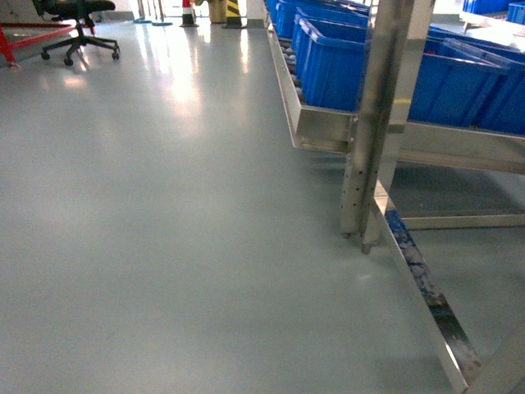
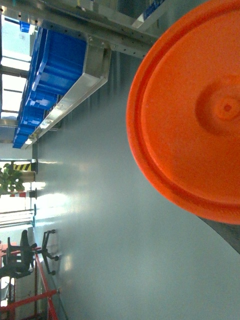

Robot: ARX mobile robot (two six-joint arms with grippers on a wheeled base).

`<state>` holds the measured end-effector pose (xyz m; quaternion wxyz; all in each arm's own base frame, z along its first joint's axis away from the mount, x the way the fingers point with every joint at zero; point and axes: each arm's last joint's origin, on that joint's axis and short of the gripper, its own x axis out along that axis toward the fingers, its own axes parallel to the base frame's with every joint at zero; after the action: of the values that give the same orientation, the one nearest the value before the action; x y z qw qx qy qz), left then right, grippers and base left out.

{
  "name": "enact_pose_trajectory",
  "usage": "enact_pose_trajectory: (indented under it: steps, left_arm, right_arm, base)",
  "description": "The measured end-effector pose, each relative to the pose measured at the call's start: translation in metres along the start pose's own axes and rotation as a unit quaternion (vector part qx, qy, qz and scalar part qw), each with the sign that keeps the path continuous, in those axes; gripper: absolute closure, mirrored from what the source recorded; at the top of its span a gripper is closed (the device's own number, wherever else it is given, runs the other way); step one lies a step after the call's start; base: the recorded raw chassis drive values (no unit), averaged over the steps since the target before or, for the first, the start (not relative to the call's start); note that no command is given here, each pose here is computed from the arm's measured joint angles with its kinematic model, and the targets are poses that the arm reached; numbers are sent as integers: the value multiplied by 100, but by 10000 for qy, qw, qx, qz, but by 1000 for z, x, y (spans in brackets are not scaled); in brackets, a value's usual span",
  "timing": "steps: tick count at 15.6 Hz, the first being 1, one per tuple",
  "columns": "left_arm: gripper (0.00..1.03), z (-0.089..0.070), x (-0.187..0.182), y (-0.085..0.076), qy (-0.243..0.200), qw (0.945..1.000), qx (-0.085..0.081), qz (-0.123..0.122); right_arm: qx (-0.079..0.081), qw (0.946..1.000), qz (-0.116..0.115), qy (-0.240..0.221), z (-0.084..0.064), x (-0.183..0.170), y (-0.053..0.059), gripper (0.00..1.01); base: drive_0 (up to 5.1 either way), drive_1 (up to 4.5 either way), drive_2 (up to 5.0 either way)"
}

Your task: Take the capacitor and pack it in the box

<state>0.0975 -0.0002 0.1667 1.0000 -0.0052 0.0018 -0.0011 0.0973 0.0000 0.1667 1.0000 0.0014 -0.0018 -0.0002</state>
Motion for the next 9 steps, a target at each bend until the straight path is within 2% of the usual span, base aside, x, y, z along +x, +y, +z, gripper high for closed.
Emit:
enact_pose_trajectory:
  steps: [9]
  left_arm:
    - [59, 0, 0, 0, -2, 10000, 0, 4]
  right_arm:
    - [0, 10000, 0, 10, 0, 0, 0, 3]
  base:
    - [-502, 244, 244]
